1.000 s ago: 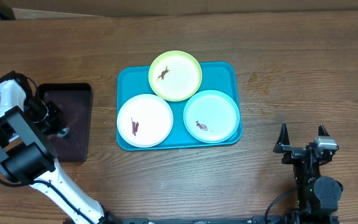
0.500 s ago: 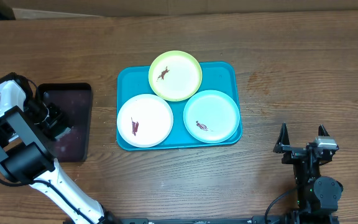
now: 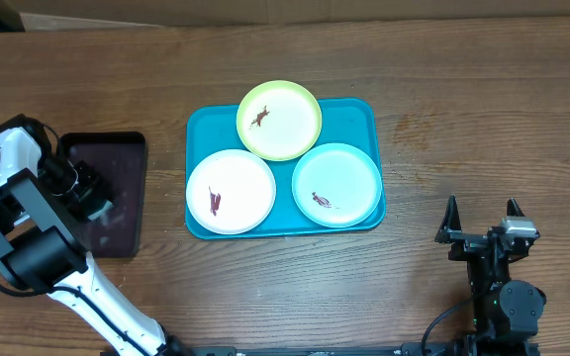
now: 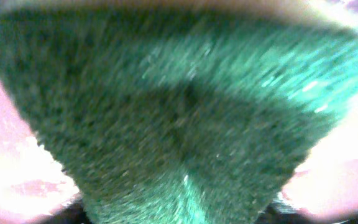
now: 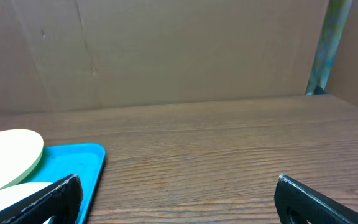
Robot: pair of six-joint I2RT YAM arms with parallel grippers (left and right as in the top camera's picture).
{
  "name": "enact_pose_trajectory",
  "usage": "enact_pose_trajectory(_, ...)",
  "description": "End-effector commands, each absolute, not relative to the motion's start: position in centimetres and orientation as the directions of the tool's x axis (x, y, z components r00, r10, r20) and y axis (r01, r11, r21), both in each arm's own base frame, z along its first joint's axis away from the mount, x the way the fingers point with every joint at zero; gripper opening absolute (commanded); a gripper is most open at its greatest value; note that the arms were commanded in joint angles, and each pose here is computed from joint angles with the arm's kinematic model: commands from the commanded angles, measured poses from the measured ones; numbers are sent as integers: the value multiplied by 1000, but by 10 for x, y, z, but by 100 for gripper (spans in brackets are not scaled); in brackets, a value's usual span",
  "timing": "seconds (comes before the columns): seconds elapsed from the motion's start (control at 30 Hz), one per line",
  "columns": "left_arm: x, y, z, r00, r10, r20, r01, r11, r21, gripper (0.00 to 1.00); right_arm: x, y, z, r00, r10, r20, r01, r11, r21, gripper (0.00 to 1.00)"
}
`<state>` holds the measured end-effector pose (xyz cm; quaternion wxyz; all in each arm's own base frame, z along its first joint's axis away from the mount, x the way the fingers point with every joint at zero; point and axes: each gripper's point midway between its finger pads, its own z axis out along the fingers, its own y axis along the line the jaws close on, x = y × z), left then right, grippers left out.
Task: Clean dirty plates on tray and stack at the side
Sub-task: 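Grasp the green sponge with the left gripper and dip it in water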
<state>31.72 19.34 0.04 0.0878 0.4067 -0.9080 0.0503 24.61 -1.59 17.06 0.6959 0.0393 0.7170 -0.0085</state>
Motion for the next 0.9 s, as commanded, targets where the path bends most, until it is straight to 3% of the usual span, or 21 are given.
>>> enact_pose_trajectory(0.0, 320, 197, -12, -658, -728, 194, -744, 668, -18, 100, 246, -16, 170, -21, 37, -999, 68, 997, 36, 100)
enact_pose_trajectory(0.1, 327, 203, -14, -666, -730, 156, -741, 671, -22, 100, 246, -16, 170, -21, 37, -999, 68, 997, 36, 100)
enact_pose_trajectory(0.17, 330, 206, -14, -668, -731, 139, -740, 672, -22, 90, 246, -16, 170, -21, 37, -999, 68, 997, 36, 100)
enact_pose_trajectory(0.2, 331, 207, -15, -669, -732, 132, -740, 673, -18, 80, 246, -16, 170, -21, 37, -999, 68, 997, 36, 100)
enact_pose_trajectory(0.23, 331, 209, -15, -669, -732, 125, -739, 673, -14, 63, 246, -16, 170, -21, 37, -999, 68, 997, 36, 100)
enact_pose_trajectory(0.3, 333, 211, -15, -670, -733, 115, -739, 674, -13, 15, 246, -16, 170, -21, 37, -999, 68, 997, 36, 100)
enact_pose_trajectory(0.33, 334, 211, -15, -670, -734, 111, -739, 673, -14, 4, 246, -16, 170, -21, 37, -999, 68, 997, 36, 100)
enact_pose_trajectory(0.53, 338, 214, -16, -672, -734, 92, -739, 674, -19, 6, 246, -16, 170, -21, 37, -999, 68, 997, 36, 100)
enact_pose_trajectory(0.57, 338, 214, -16, -673, -735, 89, -739, 674, -19, 31, 246, -16, 170, -21, 37, -999, 68, 997, 36, 100)
enact_pose_trajectory(0.6, 339, 215, -16, -673, -735, 85, -738, 674, -20, 62, 246, -16, 170, -21, 37, -999, 68, 997, 36, 100)
enact_pose_trajectory(0.63, 340, 215, -16, -673, -735, 81, -739, 674, -21, 100, 246, -16, 170, -21, 37, -999, 68, 997, 36, 100)
enact_pose_trajectory(0.87, 348, 222, -17, -676, -736, 39, -737, 675, -27, 100, 246, -16, 170, -21, 37, -999, 68, 997, 36, 100)
